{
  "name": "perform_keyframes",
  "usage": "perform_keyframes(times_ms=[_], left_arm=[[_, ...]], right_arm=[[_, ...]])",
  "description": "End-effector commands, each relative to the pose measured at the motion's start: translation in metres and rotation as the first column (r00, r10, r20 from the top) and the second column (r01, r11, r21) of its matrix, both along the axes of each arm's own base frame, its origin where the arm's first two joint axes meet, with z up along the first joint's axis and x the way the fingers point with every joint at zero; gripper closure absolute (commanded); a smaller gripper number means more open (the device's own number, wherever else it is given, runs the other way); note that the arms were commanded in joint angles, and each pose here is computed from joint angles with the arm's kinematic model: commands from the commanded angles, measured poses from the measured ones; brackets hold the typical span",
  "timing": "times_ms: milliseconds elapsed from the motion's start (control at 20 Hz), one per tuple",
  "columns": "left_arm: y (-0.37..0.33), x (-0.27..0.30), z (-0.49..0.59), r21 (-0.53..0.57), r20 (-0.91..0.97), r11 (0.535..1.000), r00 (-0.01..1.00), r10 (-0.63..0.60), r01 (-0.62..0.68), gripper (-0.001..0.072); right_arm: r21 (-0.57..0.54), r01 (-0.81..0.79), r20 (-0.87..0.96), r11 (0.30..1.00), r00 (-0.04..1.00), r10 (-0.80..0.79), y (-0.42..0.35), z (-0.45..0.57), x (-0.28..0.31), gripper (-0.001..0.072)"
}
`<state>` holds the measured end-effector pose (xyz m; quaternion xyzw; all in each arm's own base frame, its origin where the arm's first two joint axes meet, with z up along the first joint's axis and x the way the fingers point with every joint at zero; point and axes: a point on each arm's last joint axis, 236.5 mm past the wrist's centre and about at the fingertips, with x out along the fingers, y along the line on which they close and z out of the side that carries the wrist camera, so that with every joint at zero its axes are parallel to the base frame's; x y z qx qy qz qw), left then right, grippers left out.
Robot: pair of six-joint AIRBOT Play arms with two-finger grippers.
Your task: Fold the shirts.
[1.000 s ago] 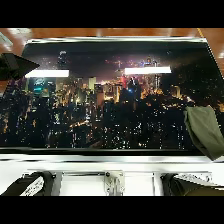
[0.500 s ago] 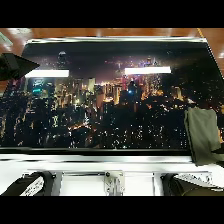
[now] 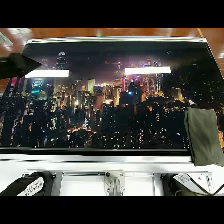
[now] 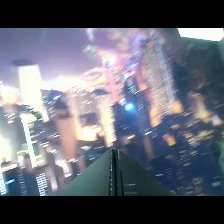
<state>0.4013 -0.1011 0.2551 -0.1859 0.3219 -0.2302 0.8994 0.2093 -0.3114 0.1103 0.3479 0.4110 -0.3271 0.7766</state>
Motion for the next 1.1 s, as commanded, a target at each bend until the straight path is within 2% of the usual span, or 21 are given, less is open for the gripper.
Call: perform_keyframes(times_ms=[0, 100, 150, 200, 250, 300, 450, 650, 1050], left_arm=[[-0.002, 0.016, -0.062, 0.204, -0.103, 0.978, 0.994, -0.023, 0.044, 0.0670], [-0.003, 0.005, -0.121, 0.388, -0.282, 0.918, 0.959, 0.038, 0.078, 0.0670], [-0.001, -0.008, -0.146, 0.491, -0.366, 0.864, 0.927, 0.082, 0.117, 0.0668], [-0.001, -0.018, -0.163, 0.570, -0.420, 0.801, 0.903, 0.091, 0.184, 0.0631], [-0.006, -0.026, -0.177, 0.612, -0.459, 0.752, 0.884, 0.085, 0.246, 0.0357], [-0.013, -0.031, -0.188, 0.615, -0.493, 0.735, 0.867, 0.076, 0.285, -0.0013], [-0.021, -0.033, -0.201, 0.601, -0.527, 0.733, 0.847, 0.065, 0.318, -0.0004], [-0.020, -0.033, -0.201, 0.601, -0.531, 0.732, 0.845, 0.066, 0.320, -0.0005], [-0.021, -0.032, -0.201, 0.602, -0.528, 0.732, 0.847, 0.066, 0.318, -0.0004]], right_arm=[[-0.282, -0.240, 0.149, 0.929, 0.945, 0.290, 0.051, 0.091, 0.090, 0.0148], [-0.230, -0.476, 0.020, 0.849, 0.870, 0.493, 0.127, 0.069, 0.121, 0.0144], [-0.159, -0.539, -0.041, 0.827, 0.841, 0.540, 0.157, 0.051, 0.126, 0.0057], [-0.063, -0.579, -0.076, 0.813, 0.815, 0.574, 0.186, 0.033, 0.130, 0.0016], [0.013, -0.612, -0.094, 0.791, 0.787, 0.610, 0.208, 0.019, 0.132, 0.0017], [0.069, -0.641, -0.119, 0.764, 0.755, 0.644, 0.224, 0.006, 0.134, 0.0017], [0.146, -0.708, -0.168, 0.691, 0.671, 0.723, 0.257, -0.015, 0.136, 0.0018], [0.148, -0.760, -0.167, 0.633, 0.611, 0.774, 0.284, -0.017, 0.142, 0.0018], [0.157, -0.773, -0.147, 0.615, 0.598, 0.788, 0.295, -0.016, 0.143, 0.0018]])
